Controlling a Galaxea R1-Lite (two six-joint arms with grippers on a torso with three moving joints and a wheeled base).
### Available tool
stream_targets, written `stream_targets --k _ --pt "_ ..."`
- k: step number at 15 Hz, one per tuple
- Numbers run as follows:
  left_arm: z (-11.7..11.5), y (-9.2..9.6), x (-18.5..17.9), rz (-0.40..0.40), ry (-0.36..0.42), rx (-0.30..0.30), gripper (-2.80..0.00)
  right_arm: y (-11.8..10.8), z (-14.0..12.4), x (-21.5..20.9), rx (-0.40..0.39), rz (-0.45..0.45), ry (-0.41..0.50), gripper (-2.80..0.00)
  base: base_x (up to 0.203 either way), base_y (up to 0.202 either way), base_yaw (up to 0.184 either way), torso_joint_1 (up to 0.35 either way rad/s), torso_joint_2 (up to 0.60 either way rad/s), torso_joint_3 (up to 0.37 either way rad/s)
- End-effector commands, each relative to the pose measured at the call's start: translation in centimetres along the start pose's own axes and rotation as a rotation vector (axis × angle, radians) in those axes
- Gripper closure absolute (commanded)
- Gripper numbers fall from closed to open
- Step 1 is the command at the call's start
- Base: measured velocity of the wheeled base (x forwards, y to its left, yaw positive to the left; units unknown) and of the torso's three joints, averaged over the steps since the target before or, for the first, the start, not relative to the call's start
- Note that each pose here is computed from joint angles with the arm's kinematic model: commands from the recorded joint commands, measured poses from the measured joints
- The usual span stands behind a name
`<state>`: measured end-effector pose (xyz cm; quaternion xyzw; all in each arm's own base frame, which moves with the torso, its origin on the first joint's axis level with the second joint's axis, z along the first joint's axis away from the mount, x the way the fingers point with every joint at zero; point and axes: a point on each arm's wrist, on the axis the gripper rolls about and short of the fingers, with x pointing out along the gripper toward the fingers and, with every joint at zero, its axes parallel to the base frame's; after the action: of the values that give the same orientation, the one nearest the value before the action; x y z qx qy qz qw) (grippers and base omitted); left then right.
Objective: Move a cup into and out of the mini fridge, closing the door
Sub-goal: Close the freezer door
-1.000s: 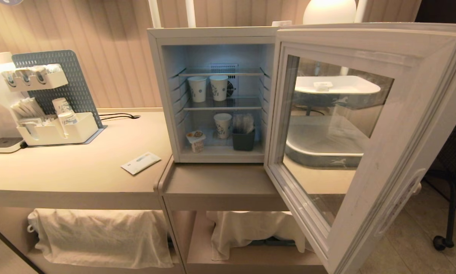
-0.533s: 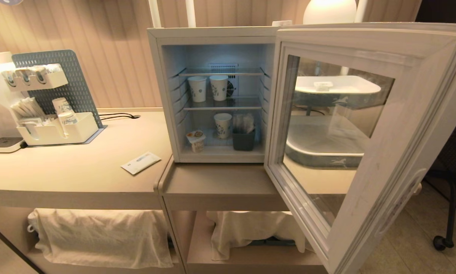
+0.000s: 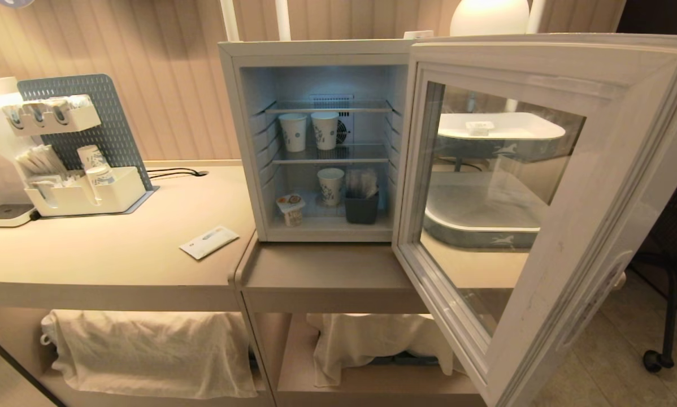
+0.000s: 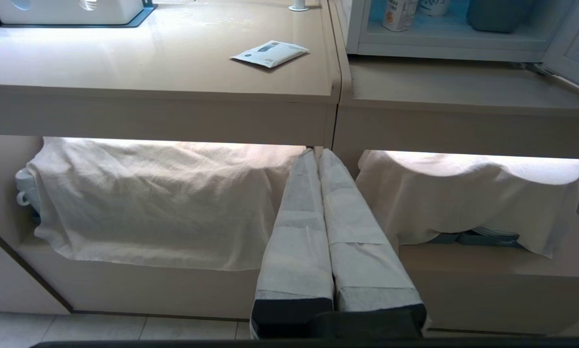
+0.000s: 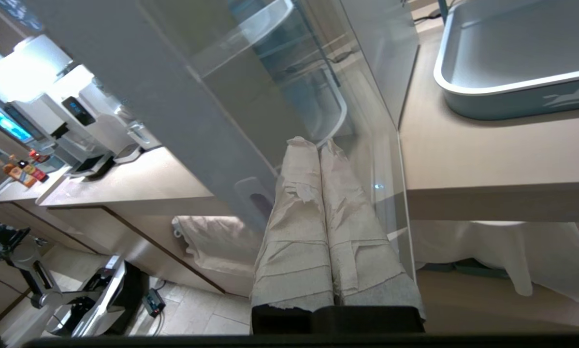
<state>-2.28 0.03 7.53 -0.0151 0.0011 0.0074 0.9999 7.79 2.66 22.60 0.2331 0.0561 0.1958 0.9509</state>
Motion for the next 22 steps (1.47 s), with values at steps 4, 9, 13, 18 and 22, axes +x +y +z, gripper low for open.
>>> stream_targets --k 4,9,13,18,22 --pt "0.0 0.0 0.0 0.001 0.003 0.0 0.0 -2.2 -0.3 7.4 0.025 -0.042 0.1 0.0 0.0 0.0 0.0 0.0 0.0 0.0" --pt "-0.1 0.0 0.0 0.001 0.004 0.0 0.0 -5.0 0.2 11.8 0.07 0.278 0.273 0.0 0.0 0.0 0.0 0.0 0.0 0.0" --pt "0.0 0.0 0.0 -0.001 0.002 0.0 0.0 -3.2 0.4 14.2 0.047 0.438 0.32 0.0 0.0 0.0 0.0 0.0 0.0 0.0" --pt "0.0 0.0 0.0 0.001 0.002 -0.001 0.0 1.5 1.2 19.0 0.015 0.507 0.312 0.0 0.0 0.0 0.0 0.0 0.0 0.0" --pt "0.0 0.0 0.0 0.001 0.002 -0.002 0.0 5.3 0.5 24.7 -0.013 0.426 0.326 0.0 0.0 0.0 0.0 0.0 0.0 0.0"
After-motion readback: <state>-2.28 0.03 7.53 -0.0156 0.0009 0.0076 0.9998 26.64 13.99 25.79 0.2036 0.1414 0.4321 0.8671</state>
